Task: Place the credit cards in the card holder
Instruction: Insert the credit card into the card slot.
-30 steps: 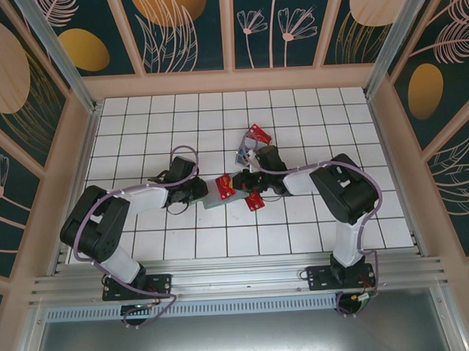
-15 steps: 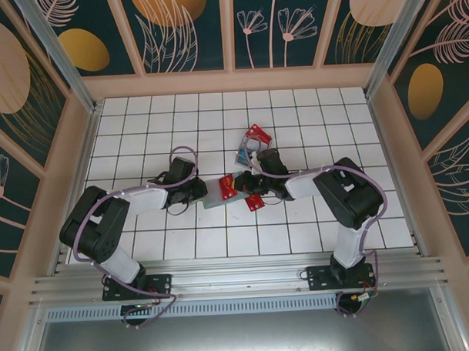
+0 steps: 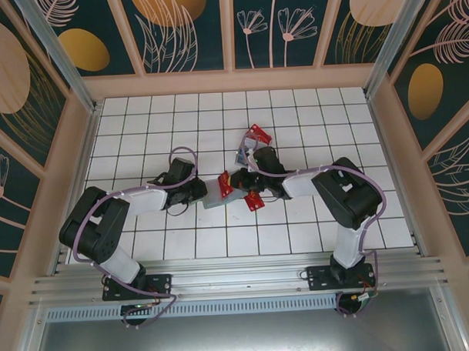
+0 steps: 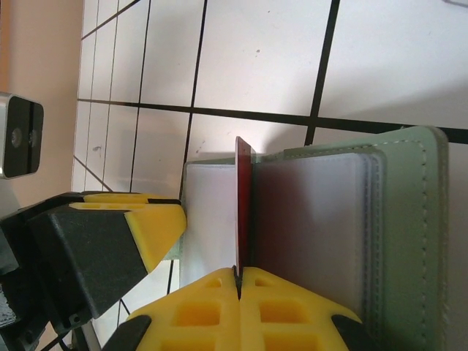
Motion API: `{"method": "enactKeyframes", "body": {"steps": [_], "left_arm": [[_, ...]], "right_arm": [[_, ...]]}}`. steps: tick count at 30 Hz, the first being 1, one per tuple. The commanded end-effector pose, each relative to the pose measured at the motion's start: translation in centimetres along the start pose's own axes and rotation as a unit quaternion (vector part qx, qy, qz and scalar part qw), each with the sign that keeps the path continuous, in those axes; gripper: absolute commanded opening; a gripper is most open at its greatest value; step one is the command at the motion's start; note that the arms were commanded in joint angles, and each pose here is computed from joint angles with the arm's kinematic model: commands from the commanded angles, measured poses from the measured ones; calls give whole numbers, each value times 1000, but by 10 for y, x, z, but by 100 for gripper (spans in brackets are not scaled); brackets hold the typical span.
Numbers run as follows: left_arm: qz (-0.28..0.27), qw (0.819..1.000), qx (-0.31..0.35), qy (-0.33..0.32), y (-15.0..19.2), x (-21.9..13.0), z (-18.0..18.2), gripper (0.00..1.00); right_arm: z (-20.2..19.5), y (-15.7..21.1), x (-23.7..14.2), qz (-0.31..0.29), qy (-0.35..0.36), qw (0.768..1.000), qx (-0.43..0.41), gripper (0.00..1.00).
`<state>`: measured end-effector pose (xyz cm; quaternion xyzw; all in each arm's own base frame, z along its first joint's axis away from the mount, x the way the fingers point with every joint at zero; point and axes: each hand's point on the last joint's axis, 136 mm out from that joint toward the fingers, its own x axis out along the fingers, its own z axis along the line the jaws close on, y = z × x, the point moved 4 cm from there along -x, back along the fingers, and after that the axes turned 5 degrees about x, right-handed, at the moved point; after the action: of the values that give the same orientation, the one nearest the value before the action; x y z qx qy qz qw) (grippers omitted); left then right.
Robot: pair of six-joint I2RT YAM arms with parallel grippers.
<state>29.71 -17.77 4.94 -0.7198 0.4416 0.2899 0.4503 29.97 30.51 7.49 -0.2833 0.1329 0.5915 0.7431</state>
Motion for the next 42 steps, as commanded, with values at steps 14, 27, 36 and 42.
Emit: {"method": "enactKeyframes", "body": {"steps": [14,27,36,42], "left_arm": [[53,997,-10,-46,29,5,23,23],[53,998,-9,-44,27,5,22,23],[56,997,-8,-48,30,6,24,23],[58,997,-8,-49,32,6,26,23]], "right_arm": [[11,21,-10,5,26,999,-22,0],[9,21,-11,4,15,1000,-18,0],[5,14,7,7,0,1000,-25,0],[-3,19,13,15,-3,1000,-19,0]]}}
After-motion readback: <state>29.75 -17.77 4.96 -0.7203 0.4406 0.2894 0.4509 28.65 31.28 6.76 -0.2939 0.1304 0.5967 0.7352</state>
